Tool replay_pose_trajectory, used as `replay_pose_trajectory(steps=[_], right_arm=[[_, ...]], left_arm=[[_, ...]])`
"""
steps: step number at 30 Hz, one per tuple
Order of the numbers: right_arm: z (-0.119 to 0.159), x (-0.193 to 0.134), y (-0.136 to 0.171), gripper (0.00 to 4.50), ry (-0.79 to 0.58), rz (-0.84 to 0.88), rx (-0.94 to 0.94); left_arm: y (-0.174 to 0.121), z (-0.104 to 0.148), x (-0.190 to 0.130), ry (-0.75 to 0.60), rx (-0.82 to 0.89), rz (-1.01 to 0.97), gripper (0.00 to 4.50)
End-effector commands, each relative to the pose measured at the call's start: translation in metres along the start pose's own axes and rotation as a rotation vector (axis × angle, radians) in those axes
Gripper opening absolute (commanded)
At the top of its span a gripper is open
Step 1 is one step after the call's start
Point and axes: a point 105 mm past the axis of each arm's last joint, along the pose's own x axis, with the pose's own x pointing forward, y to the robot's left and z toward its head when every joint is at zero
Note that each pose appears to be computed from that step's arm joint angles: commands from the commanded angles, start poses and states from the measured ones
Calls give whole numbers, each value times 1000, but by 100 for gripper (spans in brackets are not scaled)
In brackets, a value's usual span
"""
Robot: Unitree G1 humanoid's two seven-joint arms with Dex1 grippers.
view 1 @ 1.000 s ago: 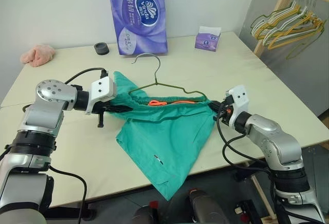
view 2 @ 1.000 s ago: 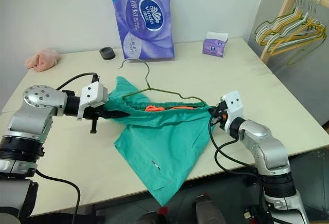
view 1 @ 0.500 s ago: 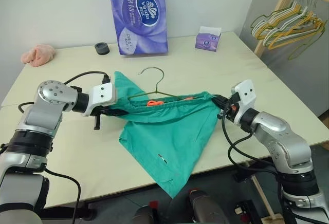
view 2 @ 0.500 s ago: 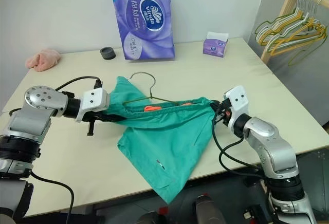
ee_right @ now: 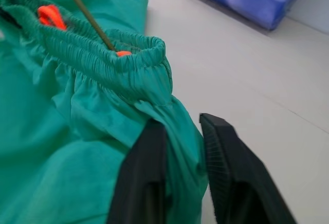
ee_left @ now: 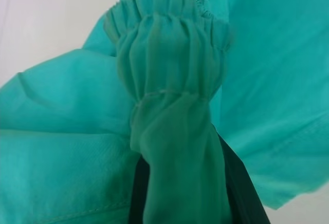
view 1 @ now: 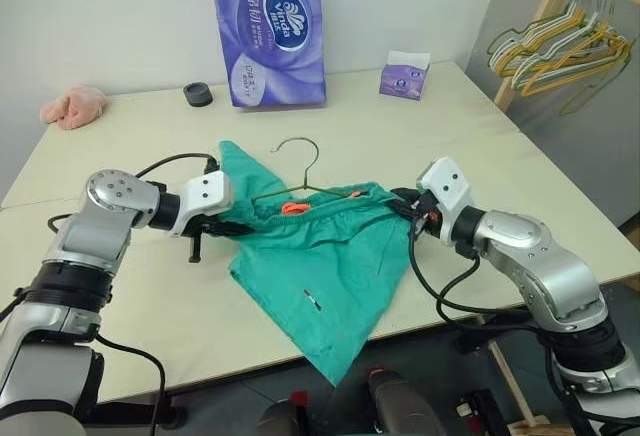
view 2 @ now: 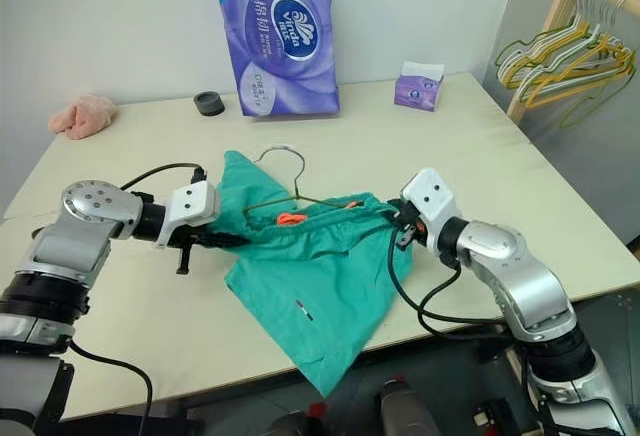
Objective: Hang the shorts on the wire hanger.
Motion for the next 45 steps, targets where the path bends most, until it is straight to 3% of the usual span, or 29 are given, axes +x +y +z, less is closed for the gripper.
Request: replay_pose_trajectory(steps=[1, 4, 13, 21, 24, 32, 37, 41, 45], right_arm=[[14, -7, 9, 230, -20, 59, -74], [6, -10, 9, 338, 41, 87, -108], [-9, 4, 15, 338, 139, 242, -135], [-2, 28, 27, 338, 173, 409, -193], [-1, 34, 26, 280, 189, 432, -205], [-3, 34, 27, 8, 231, 484, -234], [-1, 31, 24, 4, 222, 485, -244], [3, 25, 20, 0, 211, 475, -248], [6, 16, 14, 0, 203, 466, -248]], left_arm=[[2, 9, -3, -15, 45, 11, 0], [-1, 12, -1, -25, 50, -7, 0], [-4, 15, 3, -27, 79, -29, 0], [-7, 22, 8, -50, 95, -46, 0], [-8, 26, 9, -66, 99, -51, 0], [-10, 39, 15, -142, 103, -54, 0], [-2, 46, 16, -200, 60, -19, 0], [2, 51, 10, -258, -3, -18, 114], [5, 41, 1, -242, -69, -15, 237]])
